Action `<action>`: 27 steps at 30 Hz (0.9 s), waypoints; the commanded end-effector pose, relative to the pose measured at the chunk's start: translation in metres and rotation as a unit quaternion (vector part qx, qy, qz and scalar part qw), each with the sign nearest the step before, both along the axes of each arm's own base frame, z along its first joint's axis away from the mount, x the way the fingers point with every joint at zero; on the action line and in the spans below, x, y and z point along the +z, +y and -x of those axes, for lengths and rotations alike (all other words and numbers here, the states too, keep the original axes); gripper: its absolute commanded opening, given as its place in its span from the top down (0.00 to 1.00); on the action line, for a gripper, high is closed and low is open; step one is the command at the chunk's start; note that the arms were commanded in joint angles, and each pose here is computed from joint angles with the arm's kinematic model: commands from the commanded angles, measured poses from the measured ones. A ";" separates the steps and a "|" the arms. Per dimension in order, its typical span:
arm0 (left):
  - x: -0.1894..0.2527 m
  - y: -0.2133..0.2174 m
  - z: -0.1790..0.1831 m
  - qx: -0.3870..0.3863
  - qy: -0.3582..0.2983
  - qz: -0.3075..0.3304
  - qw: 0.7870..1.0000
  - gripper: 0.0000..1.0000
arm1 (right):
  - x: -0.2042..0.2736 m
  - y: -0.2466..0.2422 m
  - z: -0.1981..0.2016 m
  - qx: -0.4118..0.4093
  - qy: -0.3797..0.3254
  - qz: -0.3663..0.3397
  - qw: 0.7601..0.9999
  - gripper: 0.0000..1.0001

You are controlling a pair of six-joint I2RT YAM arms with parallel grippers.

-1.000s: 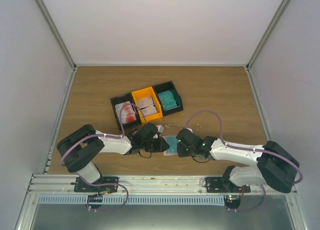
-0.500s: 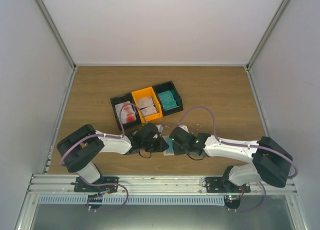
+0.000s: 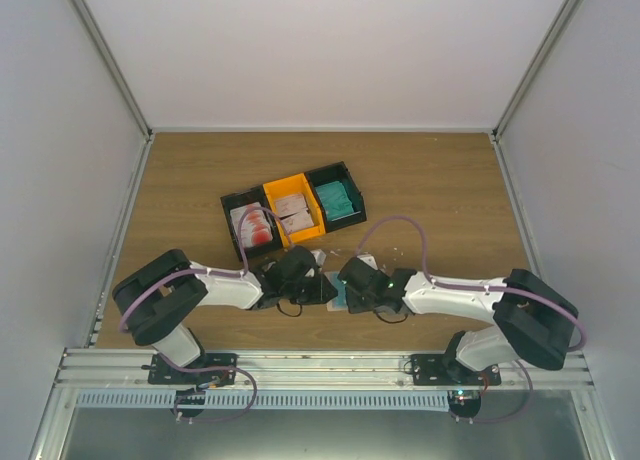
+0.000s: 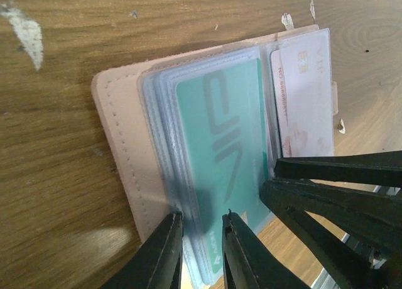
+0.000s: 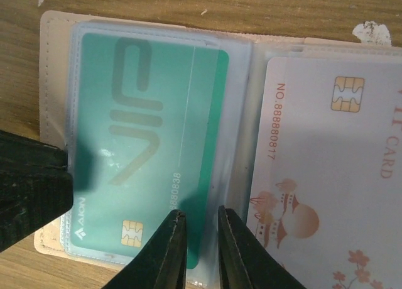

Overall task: Put the credit cards into the card holder
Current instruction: Turn over the card slot in the card holder.

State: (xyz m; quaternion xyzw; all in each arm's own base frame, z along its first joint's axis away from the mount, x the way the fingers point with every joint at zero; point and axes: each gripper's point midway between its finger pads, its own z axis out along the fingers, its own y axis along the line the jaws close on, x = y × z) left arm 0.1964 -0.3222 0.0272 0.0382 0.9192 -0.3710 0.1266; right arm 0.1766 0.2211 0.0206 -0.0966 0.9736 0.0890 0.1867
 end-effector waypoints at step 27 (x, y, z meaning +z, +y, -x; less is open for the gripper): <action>0.012 -0.006 -0.006 -0.002 -0.022 0.025 0.999 0.79 | -0.014 -0.021 0.013 -0.035 0.025 -0.097 0.994 0.99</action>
